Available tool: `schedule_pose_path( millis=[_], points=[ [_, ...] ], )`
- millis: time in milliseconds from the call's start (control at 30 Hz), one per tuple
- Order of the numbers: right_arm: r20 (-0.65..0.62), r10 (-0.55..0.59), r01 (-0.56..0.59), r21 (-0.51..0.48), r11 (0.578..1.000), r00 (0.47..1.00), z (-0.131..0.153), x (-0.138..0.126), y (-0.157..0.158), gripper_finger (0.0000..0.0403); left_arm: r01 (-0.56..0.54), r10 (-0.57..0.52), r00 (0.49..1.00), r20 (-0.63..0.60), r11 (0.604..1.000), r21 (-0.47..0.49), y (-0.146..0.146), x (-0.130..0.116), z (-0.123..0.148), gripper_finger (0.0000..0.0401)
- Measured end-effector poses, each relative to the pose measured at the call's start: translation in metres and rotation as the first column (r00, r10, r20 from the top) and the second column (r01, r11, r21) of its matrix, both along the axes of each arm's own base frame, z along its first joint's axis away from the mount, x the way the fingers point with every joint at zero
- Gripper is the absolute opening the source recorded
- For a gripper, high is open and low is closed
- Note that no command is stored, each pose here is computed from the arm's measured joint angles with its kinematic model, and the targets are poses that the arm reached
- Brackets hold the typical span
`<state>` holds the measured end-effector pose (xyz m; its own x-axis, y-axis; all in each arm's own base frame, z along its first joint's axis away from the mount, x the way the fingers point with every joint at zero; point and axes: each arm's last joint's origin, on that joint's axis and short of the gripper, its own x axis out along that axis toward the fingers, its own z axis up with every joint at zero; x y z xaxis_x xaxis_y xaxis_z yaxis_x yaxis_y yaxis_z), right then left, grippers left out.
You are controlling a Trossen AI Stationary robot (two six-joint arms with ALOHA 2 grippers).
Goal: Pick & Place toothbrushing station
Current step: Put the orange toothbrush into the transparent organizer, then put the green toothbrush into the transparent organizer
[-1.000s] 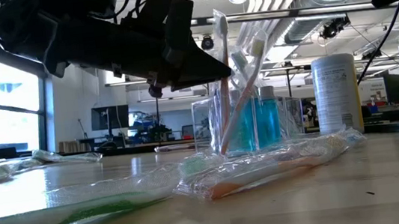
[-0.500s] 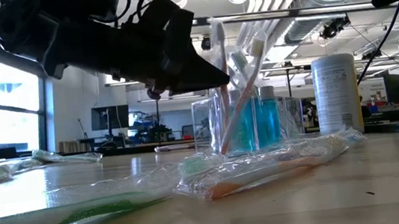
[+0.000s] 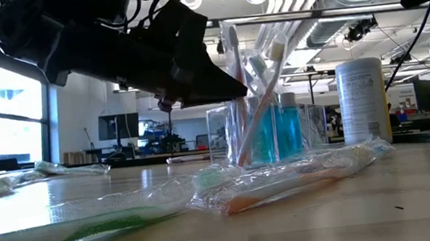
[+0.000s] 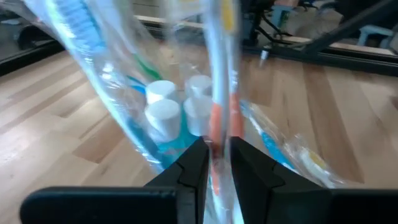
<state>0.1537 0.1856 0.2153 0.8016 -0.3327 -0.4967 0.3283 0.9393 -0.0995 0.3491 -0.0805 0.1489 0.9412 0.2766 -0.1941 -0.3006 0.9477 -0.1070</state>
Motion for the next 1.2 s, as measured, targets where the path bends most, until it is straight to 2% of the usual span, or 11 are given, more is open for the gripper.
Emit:
schedule_pose_path(
  millis=[400,467,600,700,933,1067,1133,1200],
  points=[
    [0.000,0.000,0.000,0.000,1.000,1.000,0.000,0.000,0.000,0.0259,-0.013,0.013,1.000,0.022,1.000,0.024,-0.001,0.000,0.003,0.0170],
    [-0.001,0.000,0.000,0.002,1.000,1.000,0.000,0.000,0.000,0.0259,0.006,-0.010,0.999,0.050,0.998,0.064,-0.005,0.000,0.009,0.0178],
    [-0.005,0.001,-0.001,0.004,1.000,1.000,0.000,0.000,0.000,0.0259,0.062,-0.068,0.997,0.027,0.982,0.176,-0.018,-0.001,0.024,0.0184],
    [-0.003,0.001,-0.001,0.003,1.000,1.000,0.000,0.000,0.000,0.0259,0.082,-0.084,0.996,0.000,0.976,0.202,-0.023,0.001,0.036,0.0184],
    [-0.003,0.001,-0.001,0.003,1.000,1.000,0.000,0.000,0.000,0.0259,0.112,-0.077,0.985,-0.154,0.966,0.232,-0.025,0.007,0.064,0.0184],
    [-0.003,0.000,0.000,0.003,1.000,1.000,0.000,0.000,0.000,0.0259,0.168,-0.085,0.948,-0.307,0.952,0.255,-0.032,0.004,0.089,0.0184],
    [-0.003,0.001,-0.001,0.005,1.000,1.000,-0.001,0.000,0.000,0.0259,0.188,-0.086,0.915,-0.394,0.955,0.228,-0.039,0.001,0.101,0.0184],
    [-0.007,0.000,0.000,-0.001,1.000,1.000,-0.005,-0.001,-0.002,0.0259,0.185,-0.094,0.884,-0.459,0.970,0.156,-0.046,-0.002,0.114,0.0184]
  ],
)
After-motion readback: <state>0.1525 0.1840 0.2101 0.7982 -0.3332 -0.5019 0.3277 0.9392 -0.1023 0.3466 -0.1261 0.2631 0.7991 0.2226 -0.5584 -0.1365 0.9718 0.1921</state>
